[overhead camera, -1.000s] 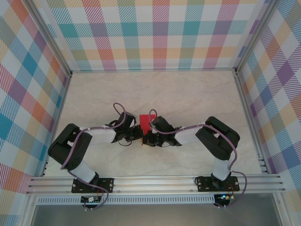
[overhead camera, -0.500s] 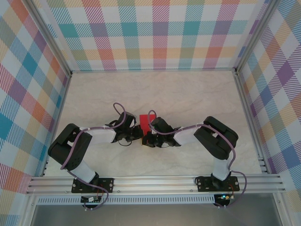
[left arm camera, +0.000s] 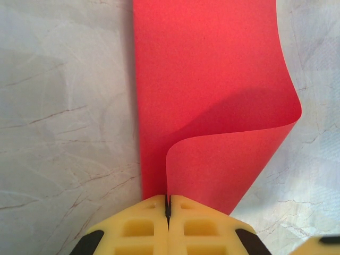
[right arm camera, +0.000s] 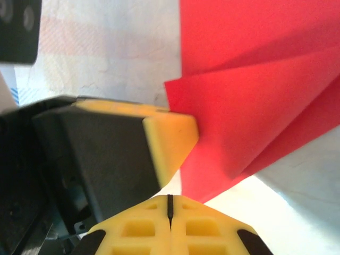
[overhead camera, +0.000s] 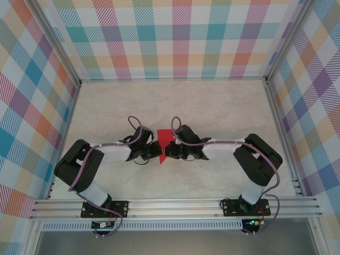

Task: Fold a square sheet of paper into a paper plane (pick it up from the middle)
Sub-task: Third fold the triangle at the center of the table.

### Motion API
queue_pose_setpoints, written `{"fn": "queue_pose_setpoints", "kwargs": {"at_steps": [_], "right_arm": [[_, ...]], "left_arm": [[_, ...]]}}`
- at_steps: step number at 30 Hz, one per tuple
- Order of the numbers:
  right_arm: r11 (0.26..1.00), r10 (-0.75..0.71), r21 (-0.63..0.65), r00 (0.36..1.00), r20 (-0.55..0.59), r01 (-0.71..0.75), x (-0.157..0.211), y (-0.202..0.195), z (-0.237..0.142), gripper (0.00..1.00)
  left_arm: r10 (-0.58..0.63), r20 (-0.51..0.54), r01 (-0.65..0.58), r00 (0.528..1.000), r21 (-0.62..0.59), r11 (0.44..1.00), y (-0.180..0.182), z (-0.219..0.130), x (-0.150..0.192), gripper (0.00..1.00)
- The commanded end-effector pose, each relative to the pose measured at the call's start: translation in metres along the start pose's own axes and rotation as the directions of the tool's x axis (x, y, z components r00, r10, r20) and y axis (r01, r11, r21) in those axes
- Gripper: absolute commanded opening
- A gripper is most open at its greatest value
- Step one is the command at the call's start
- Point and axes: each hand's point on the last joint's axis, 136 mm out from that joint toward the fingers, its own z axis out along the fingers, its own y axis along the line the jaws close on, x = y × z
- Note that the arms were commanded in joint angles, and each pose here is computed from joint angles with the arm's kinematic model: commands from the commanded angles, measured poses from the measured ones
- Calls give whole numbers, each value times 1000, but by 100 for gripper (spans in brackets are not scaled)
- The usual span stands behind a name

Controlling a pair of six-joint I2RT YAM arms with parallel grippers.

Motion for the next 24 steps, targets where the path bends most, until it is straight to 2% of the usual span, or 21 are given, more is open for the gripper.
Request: {"fn": "queue_pose_setpoints", "kwargs": {"at_steps": [1, 10, 24], "right_arm": [[999, -31, 18, 999, 11, 31, -13, 0, -1, 2], [998, 0, 58, 1000, 9, 0, -29, -13, 11, 2], [986, 66, 153, 998, 1, -65, -27, -47, 17, 2]], "left_arm": [[-15, -29, 12, 999, -79, 997, 21, 4, 14, 0], [-6, -38, 3, 999, -63, 998, 17, 5, 14, 0], [-2, -48, -1, 999, -66, 998, 18, 5, 16, 1]]}}
